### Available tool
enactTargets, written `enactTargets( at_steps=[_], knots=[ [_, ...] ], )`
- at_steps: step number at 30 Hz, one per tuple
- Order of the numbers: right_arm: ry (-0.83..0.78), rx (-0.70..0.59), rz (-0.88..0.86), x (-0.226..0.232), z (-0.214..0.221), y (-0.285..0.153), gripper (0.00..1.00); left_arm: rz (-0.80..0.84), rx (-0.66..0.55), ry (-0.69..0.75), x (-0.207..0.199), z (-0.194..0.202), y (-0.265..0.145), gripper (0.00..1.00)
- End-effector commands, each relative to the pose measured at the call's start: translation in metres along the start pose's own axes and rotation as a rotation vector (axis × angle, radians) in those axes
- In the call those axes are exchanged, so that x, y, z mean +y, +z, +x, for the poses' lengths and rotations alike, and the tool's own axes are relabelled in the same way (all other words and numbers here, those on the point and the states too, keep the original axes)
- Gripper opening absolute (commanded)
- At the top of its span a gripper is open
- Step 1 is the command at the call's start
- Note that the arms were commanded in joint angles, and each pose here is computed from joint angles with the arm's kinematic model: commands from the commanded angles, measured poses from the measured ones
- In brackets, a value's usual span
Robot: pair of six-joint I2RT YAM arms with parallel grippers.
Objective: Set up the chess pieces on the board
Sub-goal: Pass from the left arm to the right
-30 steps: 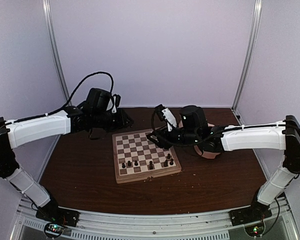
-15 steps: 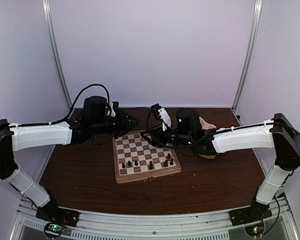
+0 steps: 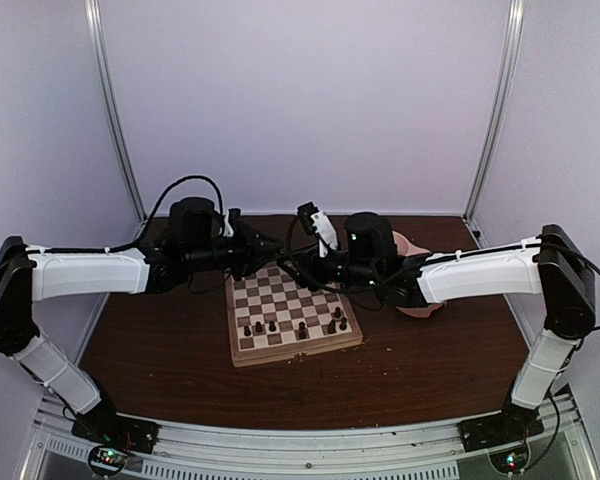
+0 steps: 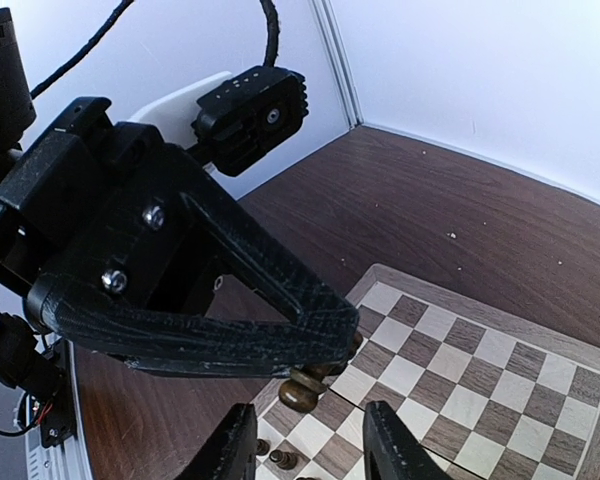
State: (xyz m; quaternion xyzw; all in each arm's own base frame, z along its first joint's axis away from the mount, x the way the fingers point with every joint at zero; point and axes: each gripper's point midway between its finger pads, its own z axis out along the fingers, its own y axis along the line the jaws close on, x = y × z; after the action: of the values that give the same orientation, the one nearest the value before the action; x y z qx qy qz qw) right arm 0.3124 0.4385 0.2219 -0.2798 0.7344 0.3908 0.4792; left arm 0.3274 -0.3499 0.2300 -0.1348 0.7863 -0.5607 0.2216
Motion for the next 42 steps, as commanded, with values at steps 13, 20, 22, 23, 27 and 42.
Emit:
enactTargets(
  at_steps=[13, 20, 22, 23, 27, 42],
  knots=[
    [-0.030, -0.077, 0.058, -0.004, -0.020, 0.004, 0.31, 0.064, 0.014, -0.015, -0.006, 0.001, 0.005, 0.17],
    [-0.038, -0.079, 0.068, -0.006, -0.020, 0.005, 0.32, 0.071, 0.019, -0.020, -0.007, 0.002, 0.006, 0.17],
    [-0.038, -0.080, 0.074, -0.007, -0.021, 0.005, 0.30, 0.074, 0.021, -0.023, -0.007, 0.002, 0.006, 0.17],
    [-0.038, -0.081, 0.076, -0.007, -0.021, 0.005, 0.29, 0.076, 0.021, -0.021, -0.008, 0.002, 0.006, 0.17],
    [-0.038, -0.086, 0.081, -0.008, -0.023, 0.006, 0.25, 0.075, 0.015, -0.029, -0.007, 0.001, 0.005, 0.17],
    [-0.048, -0.119, 0.117, -0.013, -0.029, -0.001, 0.26, 0.071, 0.016, -0.041, -0.003, 0.002, 0.007, 0.17]
  ],
)
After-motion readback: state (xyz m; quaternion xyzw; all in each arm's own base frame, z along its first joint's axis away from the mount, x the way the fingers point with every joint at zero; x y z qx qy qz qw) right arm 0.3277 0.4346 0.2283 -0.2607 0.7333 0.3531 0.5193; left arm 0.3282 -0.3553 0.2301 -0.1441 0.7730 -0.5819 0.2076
